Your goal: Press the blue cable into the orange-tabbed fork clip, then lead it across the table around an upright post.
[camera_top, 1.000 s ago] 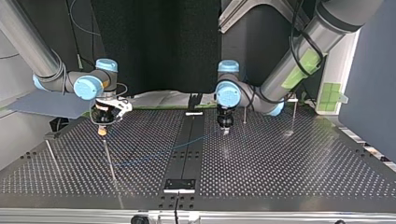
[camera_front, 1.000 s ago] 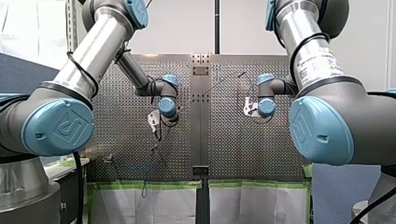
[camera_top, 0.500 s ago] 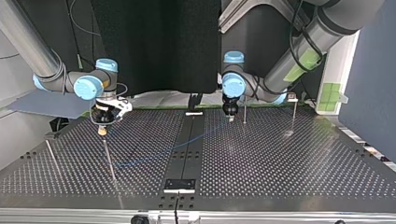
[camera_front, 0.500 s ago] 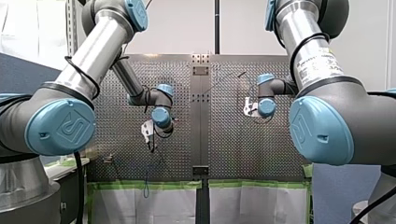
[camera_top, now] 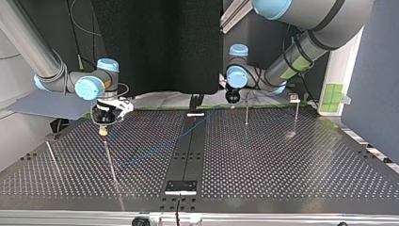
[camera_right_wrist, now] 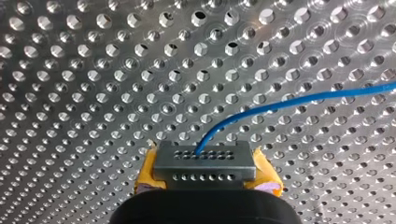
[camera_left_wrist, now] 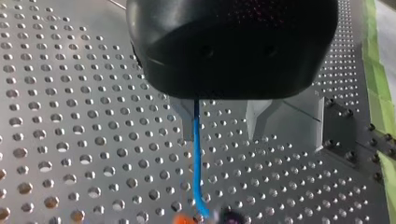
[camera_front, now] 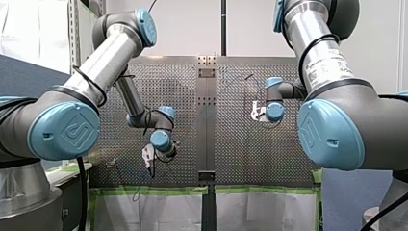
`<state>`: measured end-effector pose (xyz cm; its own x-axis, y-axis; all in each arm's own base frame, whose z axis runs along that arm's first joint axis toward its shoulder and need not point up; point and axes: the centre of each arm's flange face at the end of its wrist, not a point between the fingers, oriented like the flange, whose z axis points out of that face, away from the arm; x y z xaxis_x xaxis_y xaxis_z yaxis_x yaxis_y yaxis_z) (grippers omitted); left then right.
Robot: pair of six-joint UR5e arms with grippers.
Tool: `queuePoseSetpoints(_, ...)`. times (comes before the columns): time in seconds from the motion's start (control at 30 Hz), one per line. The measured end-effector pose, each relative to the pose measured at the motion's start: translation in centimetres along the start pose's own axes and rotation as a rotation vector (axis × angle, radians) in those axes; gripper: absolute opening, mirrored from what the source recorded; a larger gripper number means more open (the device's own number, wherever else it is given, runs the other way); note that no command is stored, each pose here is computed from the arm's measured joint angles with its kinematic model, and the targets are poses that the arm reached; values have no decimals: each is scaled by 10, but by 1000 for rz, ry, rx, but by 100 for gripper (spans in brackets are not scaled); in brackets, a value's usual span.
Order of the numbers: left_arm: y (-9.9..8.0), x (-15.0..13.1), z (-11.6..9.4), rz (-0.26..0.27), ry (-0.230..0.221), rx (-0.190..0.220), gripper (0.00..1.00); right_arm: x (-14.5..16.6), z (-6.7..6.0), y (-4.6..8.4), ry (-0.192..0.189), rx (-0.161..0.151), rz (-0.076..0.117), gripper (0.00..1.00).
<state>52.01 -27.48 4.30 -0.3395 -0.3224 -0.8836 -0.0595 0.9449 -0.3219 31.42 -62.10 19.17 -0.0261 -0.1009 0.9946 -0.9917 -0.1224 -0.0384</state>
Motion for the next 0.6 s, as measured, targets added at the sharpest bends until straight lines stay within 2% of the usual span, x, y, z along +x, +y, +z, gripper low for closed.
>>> queuePoseSetpoints(0.27,9,-8,11,-7,-51,2,56,0,0,0,-1,2,-2,0)
queuePoseSetpoints(0.6,17,-14,16,-7,-67,-4,56,-1,1,3,0,-6,1,0)
